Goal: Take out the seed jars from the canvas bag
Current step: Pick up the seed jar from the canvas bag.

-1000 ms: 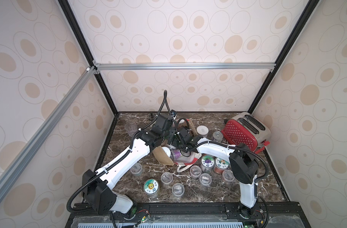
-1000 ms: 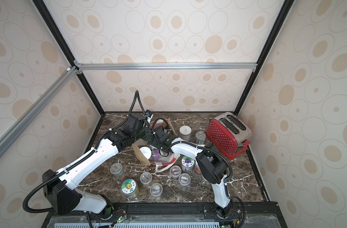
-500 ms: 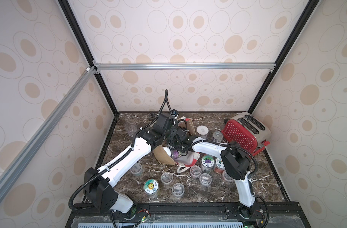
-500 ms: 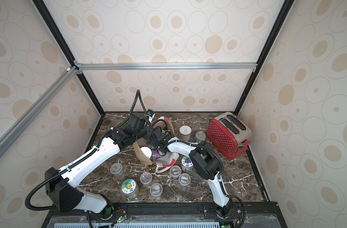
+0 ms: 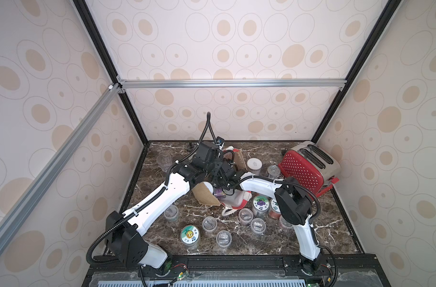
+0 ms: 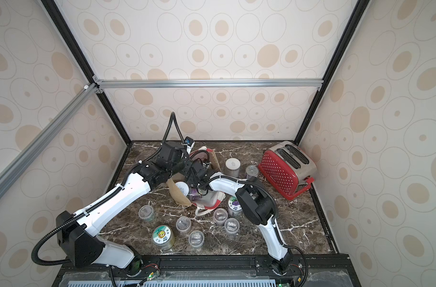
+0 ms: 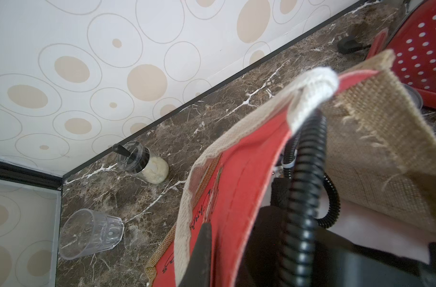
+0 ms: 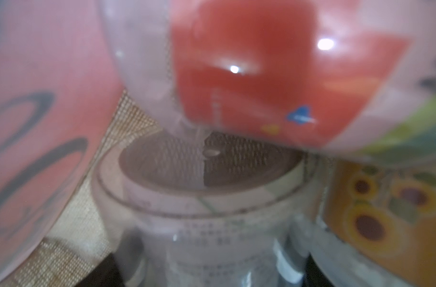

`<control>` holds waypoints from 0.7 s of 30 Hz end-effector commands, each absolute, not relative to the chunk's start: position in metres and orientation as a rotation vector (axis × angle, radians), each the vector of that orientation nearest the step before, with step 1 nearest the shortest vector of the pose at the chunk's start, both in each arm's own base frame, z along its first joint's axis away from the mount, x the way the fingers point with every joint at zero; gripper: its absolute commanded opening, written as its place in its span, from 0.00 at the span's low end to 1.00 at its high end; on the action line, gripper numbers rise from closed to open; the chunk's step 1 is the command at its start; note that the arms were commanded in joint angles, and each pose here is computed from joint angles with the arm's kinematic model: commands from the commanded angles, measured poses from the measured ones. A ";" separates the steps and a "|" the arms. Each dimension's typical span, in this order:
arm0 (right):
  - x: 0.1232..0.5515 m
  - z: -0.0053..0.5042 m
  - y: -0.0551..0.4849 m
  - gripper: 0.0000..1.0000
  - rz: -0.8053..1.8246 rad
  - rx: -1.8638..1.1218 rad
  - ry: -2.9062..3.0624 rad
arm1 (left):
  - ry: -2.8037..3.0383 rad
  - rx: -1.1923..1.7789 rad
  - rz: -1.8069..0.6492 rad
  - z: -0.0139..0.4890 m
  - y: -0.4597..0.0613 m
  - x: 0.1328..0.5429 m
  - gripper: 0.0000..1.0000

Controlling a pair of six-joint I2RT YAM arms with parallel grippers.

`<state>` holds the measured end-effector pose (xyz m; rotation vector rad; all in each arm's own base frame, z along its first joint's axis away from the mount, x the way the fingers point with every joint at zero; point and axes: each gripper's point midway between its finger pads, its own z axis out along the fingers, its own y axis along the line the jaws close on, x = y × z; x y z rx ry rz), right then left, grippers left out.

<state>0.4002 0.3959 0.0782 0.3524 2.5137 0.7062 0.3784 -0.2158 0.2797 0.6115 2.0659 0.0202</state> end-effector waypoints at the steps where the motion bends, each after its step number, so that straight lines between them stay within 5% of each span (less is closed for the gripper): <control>1: 0.401 0.104 0.388 0.65 0.699 0.258 2.439 | 1.879 0.564 -0.026 0.340 -0.227 0.380 0.00; 21: 0.365 0.236 0.367 0.61 0.969 -0.014 2.044 | 1.878 0.351 0.092 0.342 -0.180 0.410 0.00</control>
